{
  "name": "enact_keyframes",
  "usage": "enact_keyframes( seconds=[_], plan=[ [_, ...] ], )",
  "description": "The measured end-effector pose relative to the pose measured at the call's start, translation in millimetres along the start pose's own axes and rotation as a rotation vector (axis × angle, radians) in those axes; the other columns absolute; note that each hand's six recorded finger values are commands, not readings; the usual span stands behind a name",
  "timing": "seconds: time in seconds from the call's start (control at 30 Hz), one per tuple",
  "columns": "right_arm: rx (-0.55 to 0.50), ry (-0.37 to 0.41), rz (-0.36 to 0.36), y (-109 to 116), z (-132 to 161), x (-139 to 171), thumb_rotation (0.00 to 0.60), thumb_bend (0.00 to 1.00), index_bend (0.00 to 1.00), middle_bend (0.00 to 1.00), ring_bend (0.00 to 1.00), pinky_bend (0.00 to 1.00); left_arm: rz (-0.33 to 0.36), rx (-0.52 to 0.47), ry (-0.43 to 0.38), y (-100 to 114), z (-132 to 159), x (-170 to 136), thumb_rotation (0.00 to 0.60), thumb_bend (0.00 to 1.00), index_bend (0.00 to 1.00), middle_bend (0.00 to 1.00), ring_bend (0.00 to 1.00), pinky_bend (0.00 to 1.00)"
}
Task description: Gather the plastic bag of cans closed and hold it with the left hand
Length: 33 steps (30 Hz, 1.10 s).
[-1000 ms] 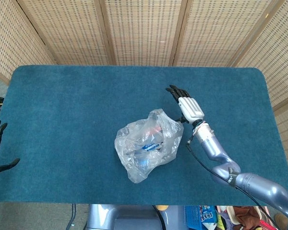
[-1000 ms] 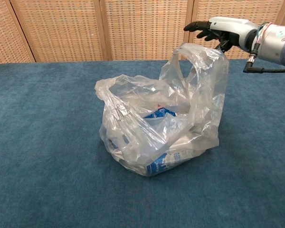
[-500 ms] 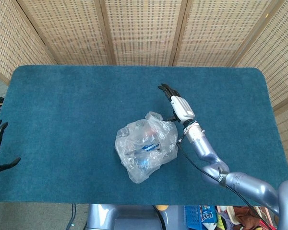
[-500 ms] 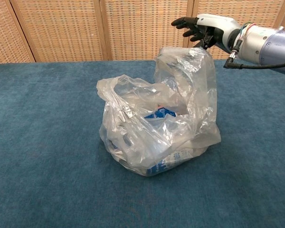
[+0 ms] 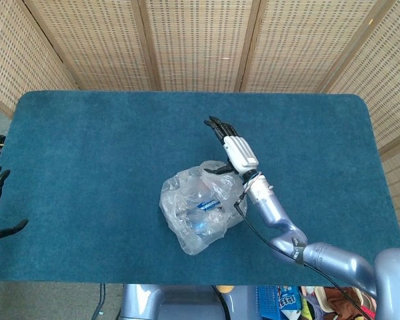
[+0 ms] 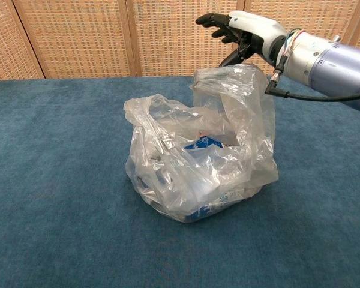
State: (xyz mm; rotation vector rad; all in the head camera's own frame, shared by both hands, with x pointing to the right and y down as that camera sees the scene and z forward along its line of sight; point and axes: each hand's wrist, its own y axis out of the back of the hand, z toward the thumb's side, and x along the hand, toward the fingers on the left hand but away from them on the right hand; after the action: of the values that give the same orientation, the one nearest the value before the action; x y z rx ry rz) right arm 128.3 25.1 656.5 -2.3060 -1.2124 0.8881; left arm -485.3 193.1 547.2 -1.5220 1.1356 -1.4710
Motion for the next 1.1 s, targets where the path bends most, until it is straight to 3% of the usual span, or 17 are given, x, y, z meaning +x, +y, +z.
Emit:
enact_keyframes(
  seconds=[0.13, 0.33, 0.6, 0.8, 1.1],
  plan=[
    [0.020, 0.001, 0.023, -6.9, -0.6, 0.1, 0.600, 0.00, 0.00, 0.00, 0.00, 0.00, 0.002, -0.002, 0.000, 0.9, 0.0, 0.1, 0.600, 0.13, 0.00, 0.00, 0.00, 0.00],
    [0.148, 0.001, 0.074, -21.3, -9.6, 0.7, 0.600, 0.00, 0.00, 0.00, 0.00, 0.00, 0.000, -0.008, 0.004, 1.3, -1.2, 0.7, 0.600, 0.13, 0.00, 0.00, 0.00, 0.00],
    [0.157, -0.018, 0.201, -44.8, -14.9, 3.9, 0.600, 0.00, 0.00, 0.00, 0.00, 0.00, -0.004, -0.009, 0.008, 1.1, -1.9, 2.4, 0.600, 0.13, 0.00, 0.00, 0.00, 0.00],
    [0.026, -0.046, 0.212, -52.1, -10.5, 2.5, 0.600, 0.00, 0.00, 0.00, 0.00, 0.00, -0.007, -0.011, 0.012, 0.9, -3.1, 4.1, 0.600, 0.12, 0.00, 0.00, 0.00, 0.00],
    [-0.211, -0.091, 0.140, -48.9, -5.2, -2.4, 0.600, 0.00, 0.00, 0.00, 0.00, 0.00, -0.012, -0.016, 0.014, 0.6, -4.2, 5.6, 0.600, 0.12, 0.00, 0.00, 0.00, 0.00]
  ],
)
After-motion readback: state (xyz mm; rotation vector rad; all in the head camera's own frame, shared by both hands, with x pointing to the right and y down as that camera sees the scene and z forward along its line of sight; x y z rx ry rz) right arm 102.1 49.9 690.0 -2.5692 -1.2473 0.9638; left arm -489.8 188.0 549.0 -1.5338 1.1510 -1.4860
